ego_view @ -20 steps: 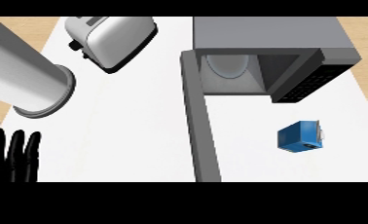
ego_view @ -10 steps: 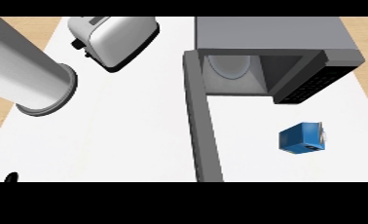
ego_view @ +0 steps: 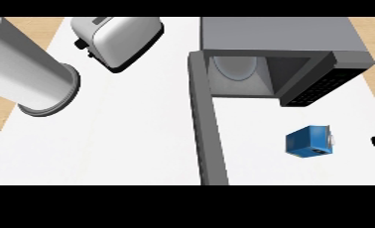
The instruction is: Pick up the milk, place it into the microwave and close the microwave
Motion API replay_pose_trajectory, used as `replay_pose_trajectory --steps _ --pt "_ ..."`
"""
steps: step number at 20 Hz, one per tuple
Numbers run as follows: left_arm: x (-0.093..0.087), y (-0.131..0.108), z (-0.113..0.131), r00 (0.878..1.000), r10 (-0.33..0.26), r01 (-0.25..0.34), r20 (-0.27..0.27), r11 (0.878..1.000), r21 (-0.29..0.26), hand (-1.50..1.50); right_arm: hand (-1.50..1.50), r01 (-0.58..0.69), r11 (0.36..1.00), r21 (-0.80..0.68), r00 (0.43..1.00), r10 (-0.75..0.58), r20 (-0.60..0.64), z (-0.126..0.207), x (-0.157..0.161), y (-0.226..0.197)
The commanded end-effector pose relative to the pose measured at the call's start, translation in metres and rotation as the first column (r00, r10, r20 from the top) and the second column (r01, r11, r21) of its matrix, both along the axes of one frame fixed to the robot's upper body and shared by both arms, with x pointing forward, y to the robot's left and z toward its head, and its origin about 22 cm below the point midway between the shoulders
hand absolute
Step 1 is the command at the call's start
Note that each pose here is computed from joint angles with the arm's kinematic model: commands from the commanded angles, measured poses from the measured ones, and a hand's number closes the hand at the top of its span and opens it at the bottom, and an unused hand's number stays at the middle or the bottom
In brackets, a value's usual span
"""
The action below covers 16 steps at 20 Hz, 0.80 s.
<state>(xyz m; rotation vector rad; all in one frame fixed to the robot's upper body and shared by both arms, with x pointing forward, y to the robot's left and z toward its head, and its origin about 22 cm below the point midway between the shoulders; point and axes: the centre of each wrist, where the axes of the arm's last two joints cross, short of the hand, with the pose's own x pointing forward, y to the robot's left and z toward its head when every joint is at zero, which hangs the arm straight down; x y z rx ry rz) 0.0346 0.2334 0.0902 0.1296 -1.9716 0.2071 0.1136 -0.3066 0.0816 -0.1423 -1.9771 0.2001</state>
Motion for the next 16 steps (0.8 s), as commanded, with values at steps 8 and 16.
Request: replay_pose_trajectory --steps 8,16 --pt "-0.023 0.004 -0.008 0.999 0.002 -0.002 0.034 1.0 -0.007 -1.5 -1.5 0.022 0.995 -0.096 0.999 -0.025 -0.028 -0.043 0.055 0.001" --pt "-0.047 0.017 0.0 1.0 -0.003 0.003 0.025 1.0 0.003 -1.5 -1.5 0.135 0.984 -0.112 0.987 -0.144 -0.077 -0.078 0.078 -0.023"
